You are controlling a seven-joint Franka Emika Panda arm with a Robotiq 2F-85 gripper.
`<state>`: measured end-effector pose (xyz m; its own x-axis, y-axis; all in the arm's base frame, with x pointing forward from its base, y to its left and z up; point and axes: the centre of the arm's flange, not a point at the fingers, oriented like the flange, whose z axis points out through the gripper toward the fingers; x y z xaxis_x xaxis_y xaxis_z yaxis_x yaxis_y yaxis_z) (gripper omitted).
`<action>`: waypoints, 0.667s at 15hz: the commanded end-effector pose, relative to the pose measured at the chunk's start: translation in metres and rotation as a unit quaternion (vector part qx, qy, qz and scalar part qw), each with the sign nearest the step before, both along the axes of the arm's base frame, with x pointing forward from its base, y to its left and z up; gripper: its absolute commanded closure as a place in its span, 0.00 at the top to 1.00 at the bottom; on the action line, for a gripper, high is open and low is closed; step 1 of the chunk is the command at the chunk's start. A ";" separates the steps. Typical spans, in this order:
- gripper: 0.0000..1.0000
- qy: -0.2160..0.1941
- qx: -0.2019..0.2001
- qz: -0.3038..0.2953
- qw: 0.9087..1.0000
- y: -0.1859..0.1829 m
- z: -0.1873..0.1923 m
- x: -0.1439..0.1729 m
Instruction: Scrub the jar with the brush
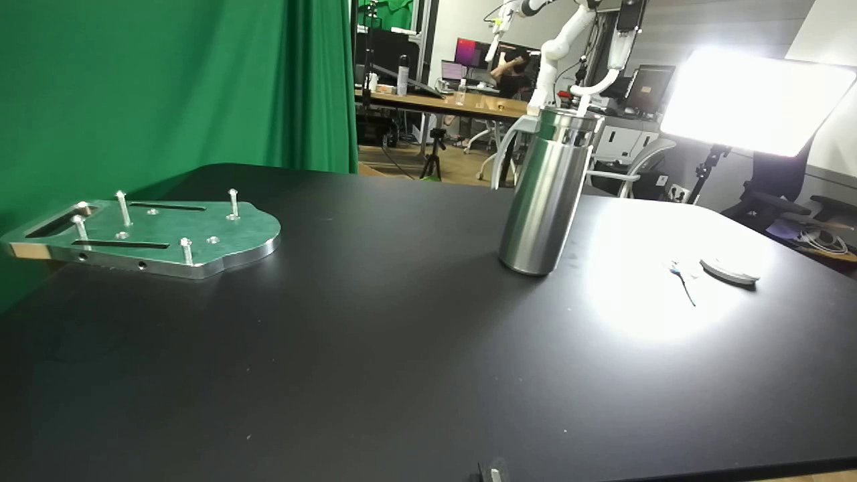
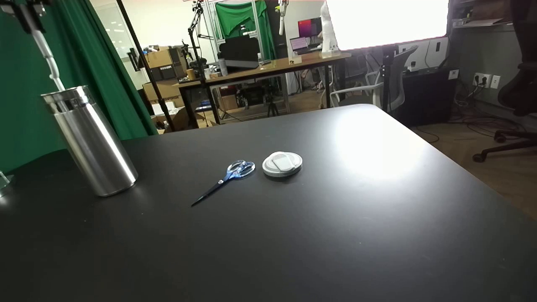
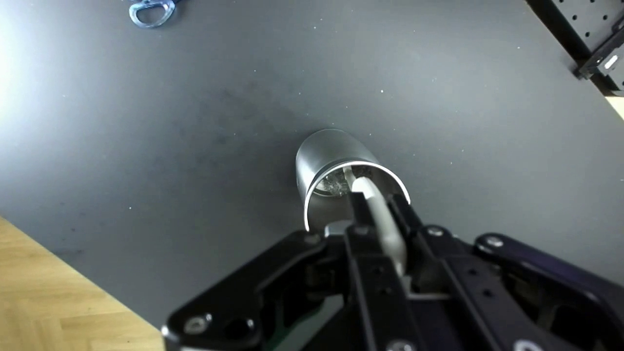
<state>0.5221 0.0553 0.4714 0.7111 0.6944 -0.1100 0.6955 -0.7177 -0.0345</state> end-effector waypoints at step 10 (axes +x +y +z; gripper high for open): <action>0.04 -0.010 0.001 -0.016 1.000 -0.009 0.014 -0.001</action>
